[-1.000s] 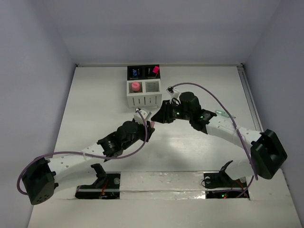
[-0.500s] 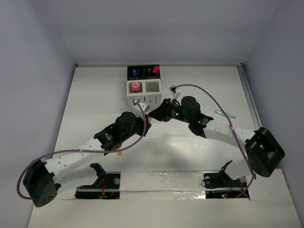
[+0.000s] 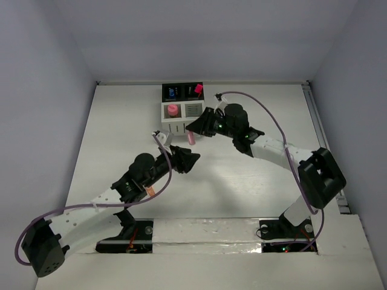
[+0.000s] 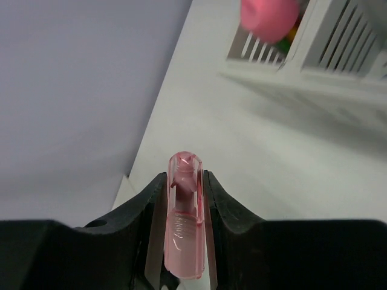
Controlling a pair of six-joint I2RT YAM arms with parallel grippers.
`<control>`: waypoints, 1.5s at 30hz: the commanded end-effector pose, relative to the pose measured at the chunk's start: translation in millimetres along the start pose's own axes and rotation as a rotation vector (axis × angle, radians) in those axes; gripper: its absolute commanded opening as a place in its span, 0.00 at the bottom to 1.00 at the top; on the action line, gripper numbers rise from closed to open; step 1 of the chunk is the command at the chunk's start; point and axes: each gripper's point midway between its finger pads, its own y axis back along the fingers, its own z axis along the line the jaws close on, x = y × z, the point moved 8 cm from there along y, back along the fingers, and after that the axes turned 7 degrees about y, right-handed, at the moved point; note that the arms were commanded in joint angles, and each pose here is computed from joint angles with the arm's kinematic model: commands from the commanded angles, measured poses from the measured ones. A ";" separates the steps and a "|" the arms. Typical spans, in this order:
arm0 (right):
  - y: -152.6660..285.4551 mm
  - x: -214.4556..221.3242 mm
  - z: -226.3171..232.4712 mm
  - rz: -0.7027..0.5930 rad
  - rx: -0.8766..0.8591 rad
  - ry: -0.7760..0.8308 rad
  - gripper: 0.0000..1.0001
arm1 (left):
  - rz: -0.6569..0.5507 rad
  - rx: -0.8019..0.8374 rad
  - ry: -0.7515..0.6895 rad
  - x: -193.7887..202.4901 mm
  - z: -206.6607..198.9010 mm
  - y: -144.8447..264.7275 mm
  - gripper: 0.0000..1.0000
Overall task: Sort the stationery into containers
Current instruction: Close the pen cap on the pen, then place the pen in the storage box.
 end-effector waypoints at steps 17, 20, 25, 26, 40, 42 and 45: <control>-55.6 -124.7 -68.6 -0.300 0.295 0.251 0.00 | -0.211 -0.001 0.007 -6.8 8.8 37.2 0.86; -61.5 -126.8 -75.5 -0.325 0.310 0.279 0.00 | -0.220 -0.048 0.010 -4.7 15.3 35.3 0.86; -66.2 -122.0 -82.6 -0.343 0.331 0.330 0.00 | -0.233 -0.084 0.028 -4.8 20.6 34.8 0.85; -69.2 -117.3 -80.5 -0.338 0.322 0.336 0.00 | -0.231 -0.083 0.034 -4.8 20.2 34.2 0.85; -88.8 -87.2 -81.3 -0.338 0.295 0.427 0.26 | -0.205 -0.054 0.037 -4.8 18.4 27.9 0.82; -83.9 -89.6 -74.9 -0.349 0.275 0.432 0.38 | -0.207 -0.056 0.035 -7.5 18.5 27.5 0.82; -75.9 -99.4 -61.8 -0.375 0.258 0.438 0.56 | -0.197 -0.050 0.037 -7.3 17.3 26.3 0.81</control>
